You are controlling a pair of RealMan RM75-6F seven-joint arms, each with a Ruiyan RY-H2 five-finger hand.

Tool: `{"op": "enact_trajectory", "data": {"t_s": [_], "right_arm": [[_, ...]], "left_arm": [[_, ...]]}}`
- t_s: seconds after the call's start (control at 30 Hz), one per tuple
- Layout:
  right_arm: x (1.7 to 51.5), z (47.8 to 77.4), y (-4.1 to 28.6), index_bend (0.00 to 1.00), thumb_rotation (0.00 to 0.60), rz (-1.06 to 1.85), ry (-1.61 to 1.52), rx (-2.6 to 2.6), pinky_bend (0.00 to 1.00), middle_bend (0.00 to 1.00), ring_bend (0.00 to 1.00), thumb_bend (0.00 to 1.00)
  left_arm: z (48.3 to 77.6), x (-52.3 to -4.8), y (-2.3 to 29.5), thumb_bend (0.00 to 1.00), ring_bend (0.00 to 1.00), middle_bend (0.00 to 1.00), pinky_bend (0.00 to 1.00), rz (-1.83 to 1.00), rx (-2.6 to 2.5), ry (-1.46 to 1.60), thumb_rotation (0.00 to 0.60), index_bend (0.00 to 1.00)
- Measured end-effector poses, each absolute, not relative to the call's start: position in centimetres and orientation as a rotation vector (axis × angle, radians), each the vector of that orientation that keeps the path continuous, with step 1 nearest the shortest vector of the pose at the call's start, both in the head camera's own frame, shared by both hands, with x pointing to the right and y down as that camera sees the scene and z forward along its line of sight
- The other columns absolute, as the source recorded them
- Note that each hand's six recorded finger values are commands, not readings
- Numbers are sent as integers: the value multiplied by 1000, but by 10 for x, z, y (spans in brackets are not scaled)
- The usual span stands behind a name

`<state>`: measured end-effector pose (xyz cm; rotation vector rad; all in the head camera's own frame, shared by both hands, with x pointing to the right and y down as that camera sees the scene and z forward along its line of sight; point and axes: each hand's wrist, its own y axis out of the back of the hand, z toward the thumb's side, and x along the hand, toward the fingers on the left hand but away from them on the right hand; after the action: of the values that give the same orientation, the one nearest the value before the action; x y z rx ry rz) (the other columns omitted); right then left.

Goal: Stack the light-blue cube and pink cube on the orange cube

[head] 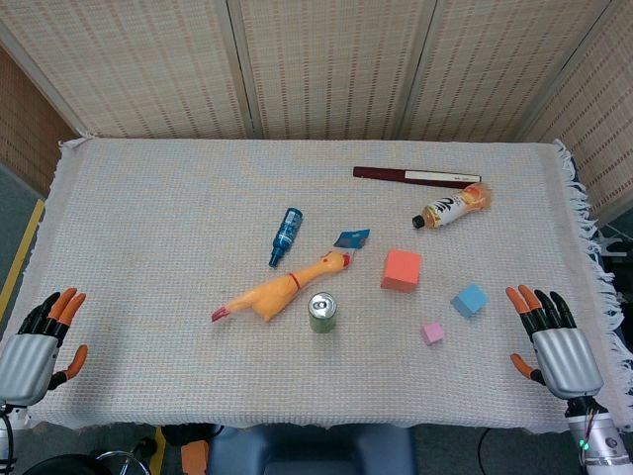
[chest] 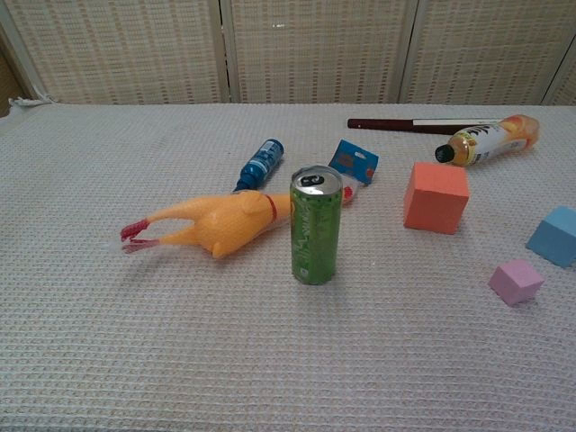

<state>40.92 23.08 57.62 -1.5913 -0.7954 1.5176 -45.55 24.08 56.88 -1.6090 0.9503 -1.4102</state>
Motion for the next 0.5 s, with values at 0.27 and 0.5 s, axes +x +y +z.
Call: {"op": "enact_trajectory", "data": {"t_s": [0.27, 0.5], "right_arm": [[410, 583, 227, 0, 600, 1535, -779, -1574, 0, 0, 0, 127], [402, 612, 208, 0, 600, 1584, -604, -1549, 0, 0, 0, 127]], "left_arm": [[568, -454, 240, 444, 0, 0, 136, -1400, -1617, 973, 600, 0], [571, -453, 240, 443, 0, 0, 136, -1418, -1622, 966, 600, 0]]}}
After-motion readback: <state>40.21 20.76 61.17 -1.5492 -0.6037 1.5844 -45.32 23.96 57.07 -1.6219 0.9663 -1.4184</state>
